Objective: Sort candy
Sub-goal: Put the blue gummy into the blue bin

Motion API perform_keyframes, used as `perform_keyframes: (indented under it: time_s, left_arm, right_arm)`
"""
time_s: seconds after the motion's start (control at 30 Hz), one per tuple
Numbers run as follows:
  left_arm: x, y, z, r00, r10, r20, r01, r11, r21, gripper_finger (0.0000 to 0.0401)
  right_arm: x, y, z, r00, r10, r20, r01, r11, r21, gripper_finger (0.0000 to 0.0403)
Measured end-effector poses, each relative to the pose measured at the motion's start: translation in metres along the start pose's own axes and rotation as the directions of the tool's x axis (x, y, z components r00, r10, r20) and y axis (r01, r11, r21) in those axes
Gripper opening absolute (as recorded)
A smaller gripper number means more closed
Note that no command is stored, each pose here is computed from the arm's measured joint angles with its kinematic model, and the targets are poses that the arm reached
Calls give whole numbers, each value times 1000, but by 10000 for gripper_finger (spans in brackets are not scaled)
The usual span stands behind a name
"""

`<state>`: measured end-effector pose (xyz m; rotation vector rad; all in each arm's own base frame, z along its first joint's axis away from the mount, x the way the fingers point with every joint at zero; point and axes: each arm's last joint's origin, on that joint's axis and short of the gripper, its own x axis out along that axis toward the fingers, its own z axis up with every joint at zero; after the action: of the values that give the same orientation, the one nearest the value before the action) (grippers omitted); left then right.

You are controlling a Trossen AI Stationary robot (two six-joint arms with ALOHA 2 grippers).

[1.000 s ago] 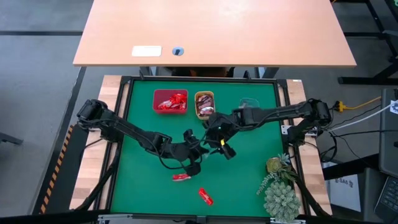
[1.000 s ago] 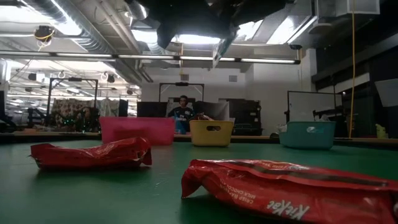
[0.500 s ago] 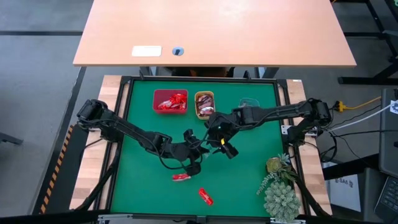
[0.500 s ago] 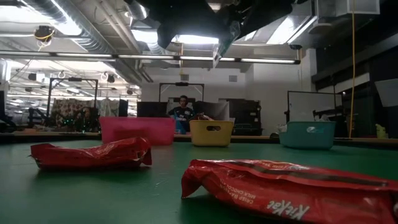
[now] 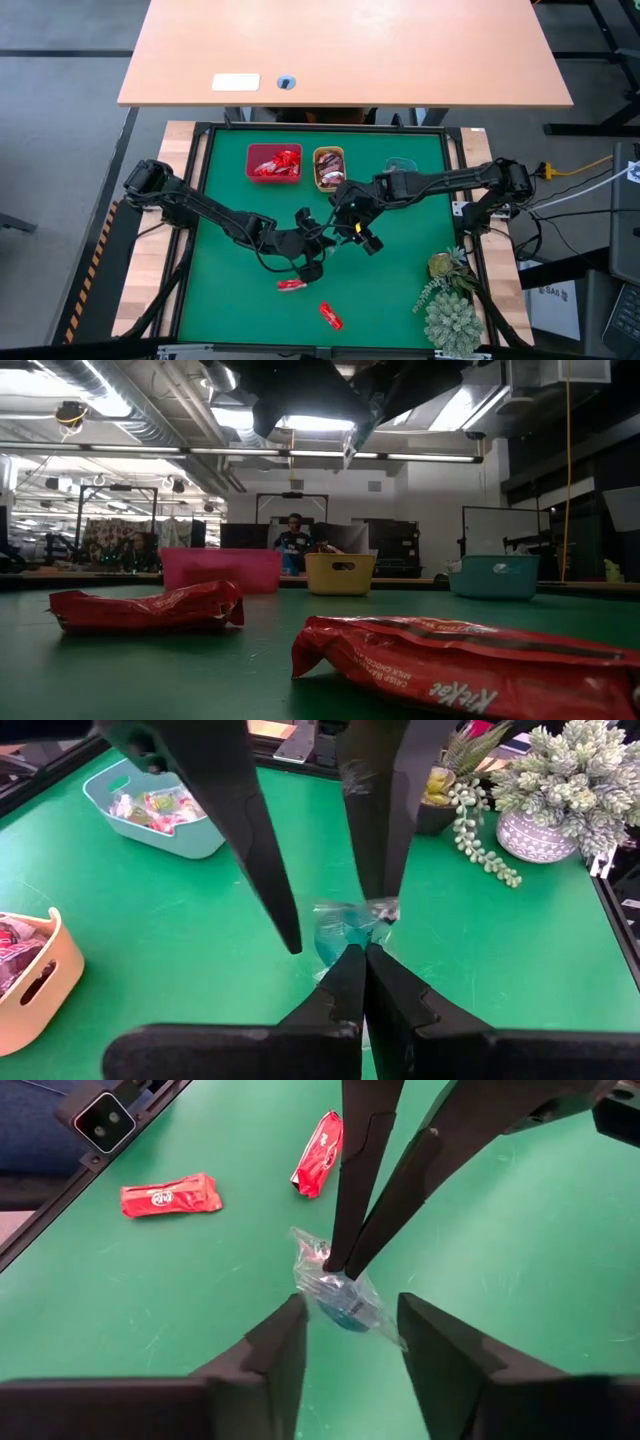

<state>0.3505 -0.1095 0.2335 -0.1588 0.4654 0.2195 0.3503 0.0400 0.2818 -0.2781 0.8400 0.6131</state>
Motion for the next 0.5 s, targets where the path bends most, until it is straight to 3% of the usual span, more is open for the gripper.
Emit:
perform_keyframes:
  time_s: [0.5]
  left_arm:
    - [0,0,0,1000,6,3,-6,1000,-8,15]
  right_arm:
    - [0,0,0,1000,1,-2,-1,1000,1,27]
